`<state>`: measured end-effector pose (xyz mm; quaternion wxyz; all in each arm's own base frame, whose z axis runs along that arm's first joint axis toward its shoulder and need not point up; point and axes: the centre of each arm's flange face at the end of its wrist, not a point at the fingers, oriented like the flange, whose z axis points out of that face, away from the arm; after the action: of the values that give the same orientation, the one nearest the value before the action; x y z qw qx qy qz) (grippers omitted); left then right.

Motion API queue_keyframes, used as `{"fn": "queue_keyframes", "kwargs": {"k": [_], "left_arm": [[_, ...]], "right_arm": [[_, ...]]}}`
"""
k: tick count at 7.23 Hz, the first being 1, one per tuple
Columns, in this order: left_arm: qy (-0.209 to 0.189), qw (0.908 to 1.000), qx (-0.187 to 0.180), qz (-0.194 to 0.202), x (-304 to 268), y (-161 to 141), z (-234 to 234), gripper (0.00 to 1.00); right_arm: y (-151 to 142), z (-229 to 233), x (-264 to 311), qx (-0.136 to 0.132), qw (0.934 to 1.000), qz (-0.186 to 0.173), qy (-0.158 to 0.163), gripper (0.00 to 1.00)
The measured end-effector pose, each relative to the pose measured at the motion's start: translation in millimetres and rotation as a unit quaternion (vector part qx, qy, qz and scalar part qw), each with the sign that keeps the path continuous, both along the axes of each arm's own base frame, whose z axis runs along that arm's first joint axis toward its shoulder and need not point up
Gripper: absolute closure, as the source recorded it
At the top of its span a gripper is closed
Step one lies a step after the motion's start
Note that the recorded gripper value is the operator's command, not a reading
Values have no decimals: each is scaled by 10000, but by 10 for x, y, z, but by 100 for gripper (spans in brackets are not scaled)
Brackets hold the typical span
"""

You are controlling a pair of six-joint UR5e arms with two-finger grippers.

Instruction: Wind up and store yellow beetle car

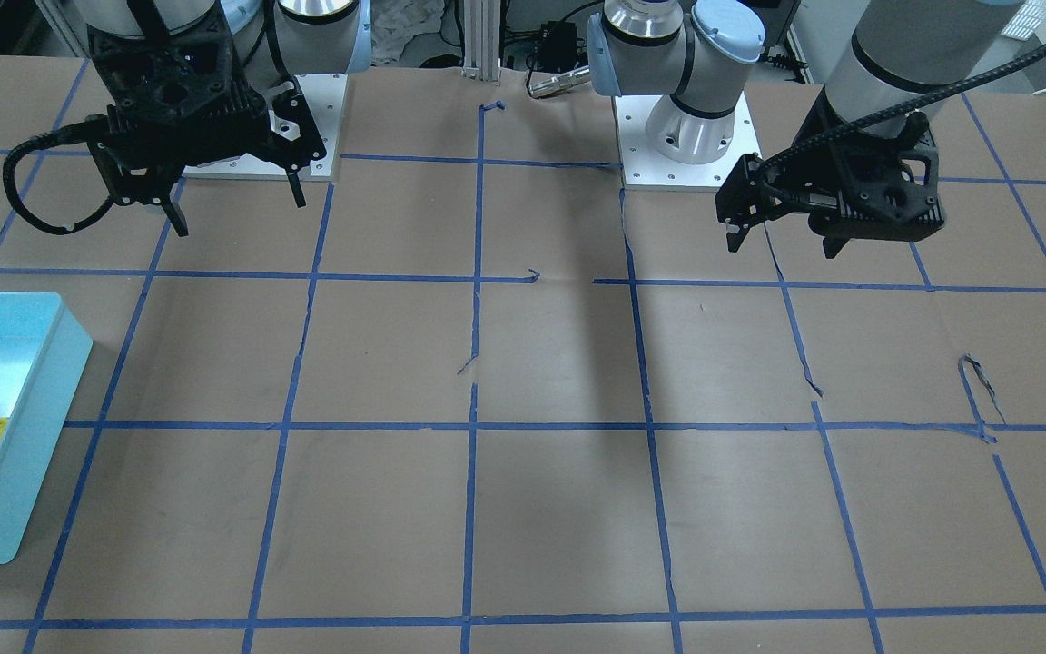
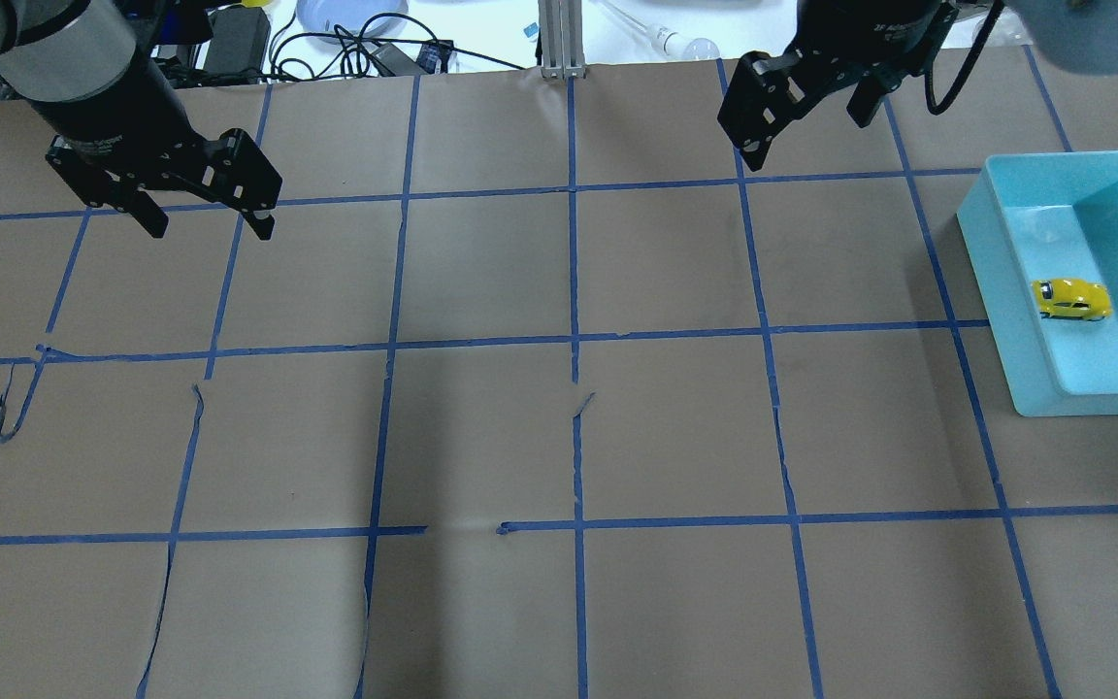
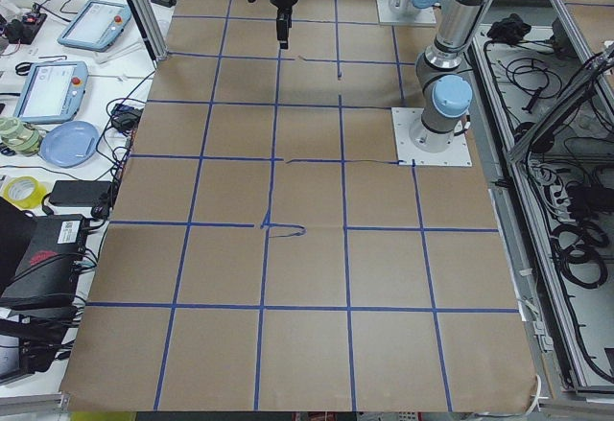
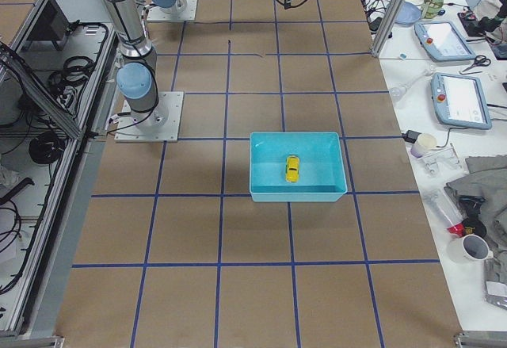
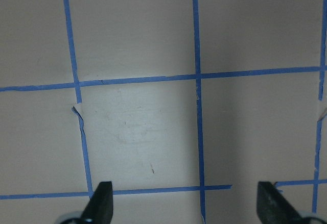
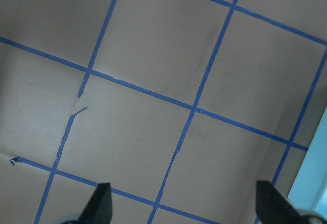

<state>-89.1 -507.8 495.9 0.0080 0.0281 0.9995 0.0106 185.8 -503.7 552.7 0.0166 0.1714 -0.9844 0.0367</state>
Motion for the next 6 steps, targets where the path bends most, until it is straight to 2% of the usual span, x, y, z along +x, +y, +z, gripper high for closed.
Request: {"fn": "queue_keyframes", "kwargs": {"k": [2,3,6], "left_arm": [[2,10000,-9,-1,-1,2,9,0],[3,10000,-14,-1,-1,3,13,0],[-11,10000,15,11,15,-4,-8,0]], "right_arm": [[53,-46,-31,216,9966,-785,106,0],[67,-46,-25,233,9950,-963,92,0],[40,-186,-6,338,9937,-1066,98,0]]}}
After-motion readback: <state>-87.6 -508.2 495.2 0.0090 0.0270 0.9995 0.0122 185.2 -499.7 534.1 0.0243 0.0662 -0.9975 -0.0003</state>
